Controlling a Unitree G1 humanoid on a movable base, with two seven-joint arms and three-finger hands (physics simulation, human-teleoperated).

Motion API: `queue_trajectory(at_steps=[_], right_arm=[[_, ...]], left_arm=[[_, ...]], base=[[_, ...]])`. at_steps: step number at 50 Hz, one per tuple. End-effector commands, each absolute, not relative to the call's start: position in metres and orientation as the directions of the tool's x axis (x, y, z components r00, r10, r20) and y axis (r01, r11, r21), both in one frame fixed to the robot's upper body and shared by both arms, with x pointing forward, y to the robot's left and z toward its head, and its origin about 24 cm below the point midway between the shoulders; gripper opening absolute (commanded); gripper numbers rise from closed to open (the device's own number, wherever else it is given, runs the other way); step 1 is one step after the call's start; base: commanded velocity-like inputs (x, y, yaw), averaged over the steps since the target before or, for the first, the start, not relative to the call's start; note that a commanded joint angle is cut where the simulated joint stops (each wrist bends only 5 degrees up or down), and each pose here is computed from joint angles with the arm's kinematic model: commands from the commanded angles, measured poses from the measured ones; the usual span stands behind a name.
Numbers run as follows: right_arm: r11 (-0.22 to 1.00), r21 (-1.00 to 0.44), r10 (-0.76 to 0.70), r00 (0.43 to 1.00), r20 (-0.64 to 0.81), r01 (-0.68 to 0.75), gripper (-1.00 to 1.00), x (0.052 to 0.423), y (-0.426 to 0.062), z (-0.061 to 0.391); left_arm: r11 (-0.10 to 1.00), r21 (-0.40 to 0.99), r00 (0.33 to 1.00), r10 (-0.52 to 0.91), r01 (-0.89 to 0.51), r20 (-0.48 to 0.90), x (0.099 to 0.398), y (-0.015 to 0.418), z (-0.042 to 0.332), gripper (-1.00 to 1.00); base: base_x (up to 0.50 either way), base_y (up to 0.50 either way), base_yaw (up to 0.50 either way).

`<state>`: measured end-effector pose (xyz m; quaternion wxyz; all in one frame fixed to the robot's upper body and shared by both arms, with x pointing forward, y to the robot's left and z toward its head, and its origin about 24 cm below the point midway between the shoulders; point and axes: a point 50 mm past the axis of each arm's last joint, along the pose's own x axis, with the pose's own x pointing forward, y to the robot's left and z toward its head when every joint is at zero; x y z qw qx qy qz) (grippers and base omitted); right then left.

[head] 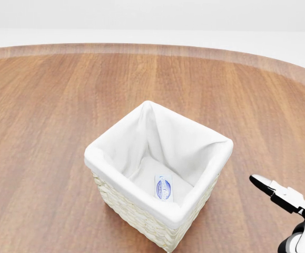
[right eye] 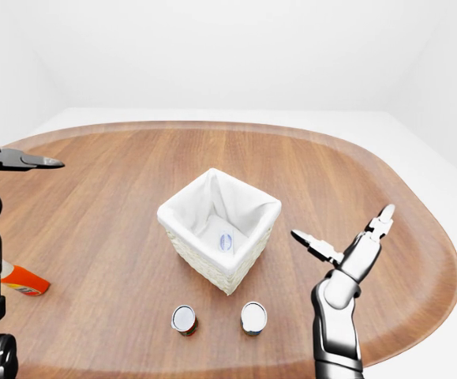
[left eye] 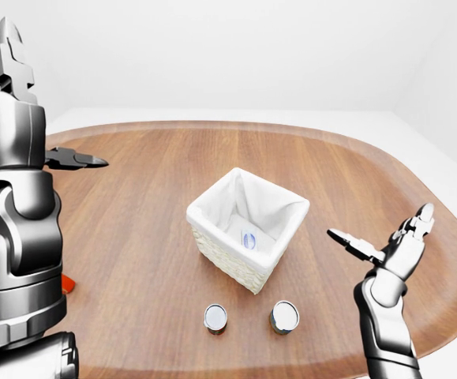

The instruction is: Pick up the alphabet soup and the cream cheese box, and put them in the basket.

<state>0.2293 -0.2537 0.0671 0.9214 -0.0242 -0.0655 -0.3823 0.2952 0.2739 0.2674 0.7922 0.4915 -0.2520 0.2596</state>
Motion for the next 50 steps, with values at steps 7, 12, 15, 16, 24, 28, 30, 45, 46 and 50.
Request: queue_trajectory(at_steps=[7, 12, 15, 16, 24, 28, 30, 45, 46, 50], right_arm=[[0.68, -0.052, -0.714, 0.677, 0.179, 0.731, 1.0, 0.22, -0.25, 0.079], [0.678, -0.079, -0.71, 0.679, 0.187, 0.73, 1.0, 0.22, -0.245, 0.083], [0.682, -0.091, -0.703, 0.685, 0.191, 0.726, 1.0, 0.22, -0.241, 0.085], [0.687, -0.089, -0.696, 0.689, 0.203, 0.721, 1.0, 0.219, -0.239, 0.087], [0.703, -0.137, -0.66, 0.712, 0.24, 0.698, 1.0, 0.222, -0.229, 0.091], [0.726, -0.17, -0.628, 0.743, 0.23, 0.666, 1.0, 0.222, -0.226, 0.087], [0.736, -0.187, -0.611, 0.758, 0.229, 0.65, 1.0, 0.221, -0.225, 0.086], [0.788, -0.285, -0.505, 0.838, 0.206, 0.545, 1.0, 0.219, -0.22, 0.082], [0.79, -0.286, -0.503, 0.84, 0.203, 0.542, 1.0, 0.219, -0.221, 0.082], [0.8, -0.287, -0.489, 0.85, 0.196, 0.526, 1.0, 0.217, -0.222, 0.082]], left_arm=[[0.343, 0.684, 0.76, 0.194, -0.644, 0.62, 0.299, 0.28, 0.269, 1.0], [0.342, 0.685, 0.762, 0.2, -0.643, 0.616, 0.3, 0.281, 0.268, 1.0], [0.339, 0.686, 0.761, 0.199, -0.644, 0.617, 0.3, 0.281, 0.268, 1.0], [0.341, 0.685, 0.762, 0.203, -0.644, 0.615, 0.301, 0.282, 0.268, 1.0], [0.342, 0.685, 0.762, 0.201, -0.643, 0.615, 0.3, 0.281, 0.268, 1.0], [0.341, 0.685, 0.762, 0.2, -0.643, 0.616, 0.3, 0.281, 0.267, 1.0], [0.342, 0.686, 0.764, 0.201, -0.641, 0.613, 0.3, 0.281, 0.267, 1.0], [0.339, 0.688, 0.764, 0.201, -0.642, 0.613, 0.3, 0.281, 0.268, 1.0], [0.34, 0.688, 0.764, 0.201, -0.642, 0.614, 0.301, 0.281, 0.268, 1.0], [0.334, 0.691, 0.764, 0.188, -0.641, 0.618, 0.299, 0.279, 0.27, 1.0]], base=[[0.0, 0.0, 0.0], [0.0, 0.0, 0.0], [0.0, 0.0, 0.0], [0.0, 0.0, 0.0], [0.0, 0.0, 0.0], [0.0, 0.0, 0.0], [0.0, 0.0, 0.0], [0.0, 0.0, 0.0], [0.0, 0.0, 0.0], [0.0, 0.0, 0.0]])
